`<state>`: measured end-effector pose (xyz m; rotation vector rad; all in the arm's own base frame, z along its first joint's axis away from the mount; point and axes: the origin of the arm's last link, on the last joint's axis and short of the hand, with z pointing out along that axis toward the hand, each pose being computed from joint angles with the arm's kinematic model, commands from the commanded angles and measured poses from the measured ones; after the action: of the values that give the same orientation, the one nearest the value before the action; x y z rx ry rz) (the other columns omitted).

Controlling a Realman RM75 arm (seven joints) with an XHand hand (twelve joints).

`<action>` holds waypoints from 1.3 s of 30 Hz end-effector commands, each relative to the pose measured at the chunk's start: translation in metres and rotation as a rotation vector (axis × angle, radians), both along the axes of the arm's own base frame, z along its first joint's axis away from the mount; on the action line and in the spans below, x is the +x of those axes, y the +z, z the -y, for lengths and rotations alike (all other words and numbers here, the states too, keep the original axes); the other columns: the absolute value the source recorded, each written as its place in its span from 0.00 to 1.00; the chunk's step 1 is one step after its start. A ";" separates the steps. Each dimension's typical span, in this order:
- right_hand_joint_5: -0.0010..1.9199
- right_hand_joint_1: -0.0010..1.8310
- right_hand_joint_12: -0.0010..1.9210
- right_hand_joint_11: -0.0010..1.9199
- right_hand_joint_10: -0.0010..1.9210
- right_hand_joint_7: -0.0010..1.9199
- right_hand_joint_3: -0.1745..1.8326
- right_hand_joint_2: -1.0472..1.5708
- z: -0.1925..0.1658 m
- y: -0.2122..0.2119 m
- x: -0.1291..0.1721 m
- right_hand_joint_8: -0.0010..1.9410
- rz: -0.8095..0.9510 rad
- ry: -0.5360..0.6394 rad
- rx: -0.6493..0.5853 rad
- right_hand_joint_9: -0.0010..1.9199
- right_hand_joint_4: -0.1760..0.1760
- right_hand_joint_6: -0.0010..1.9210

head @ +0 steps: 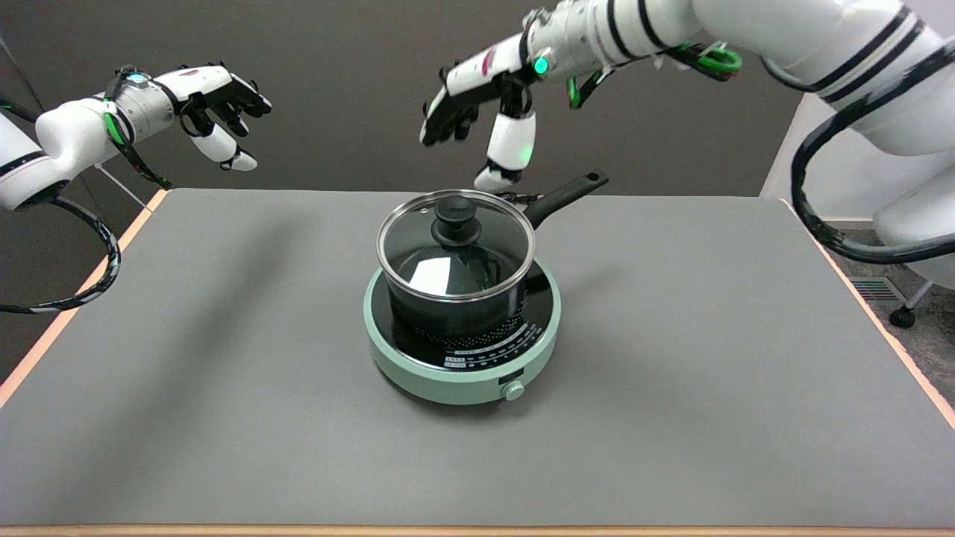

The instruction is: Place the pot lid onto the pot.

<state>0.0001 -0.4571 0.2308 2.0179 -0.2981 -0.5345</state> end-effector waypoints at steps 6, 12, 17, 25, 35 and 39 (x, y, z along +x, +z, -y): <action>0.25 0.52 0.84 0.00 0.23 0.27 0.55 0.59 -0.032 0.082 0.068 0.11 0.058 0.676 -0.102 0.31 0.66 0.11; 0.28 0.51 0.90 0.00 0.24 0.31 0.55 0.60 -0.044 0.122 0.070 0.11 0.163 0.834 -0.156 0.35 0.75 0.12; 0.28 0.50 0.93 0.00 0.26 0.33 0.55 0.60 -0.073 0.180 0.072 0.11 0.440 1.019 -0.252 0.37 0.76 0.12; 0.28 0.45 0.93 0.01 0.28 0.33 0.55 0.61 -0.103 0.237 0.026 0.12 0.673 1.049 -0.425 0.36 0.72 0.13; 0.19 0.16 0.34 0.17 0.13 0.21 0.50 0.64 -0.134 0.283 -0.024 0.08 0.962 0.977 -0.558 0.24 0.55 0.08; 0.14 0.09 0.23 0.10 0.09 0.12 0.50 0.65 -0.132 0.291 -0.050 0.08 1.120 0.875 -0.587 0.16 0.51 0.08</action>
<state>0.0075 -0.3861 0.4276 1.6987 0.1037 0.6547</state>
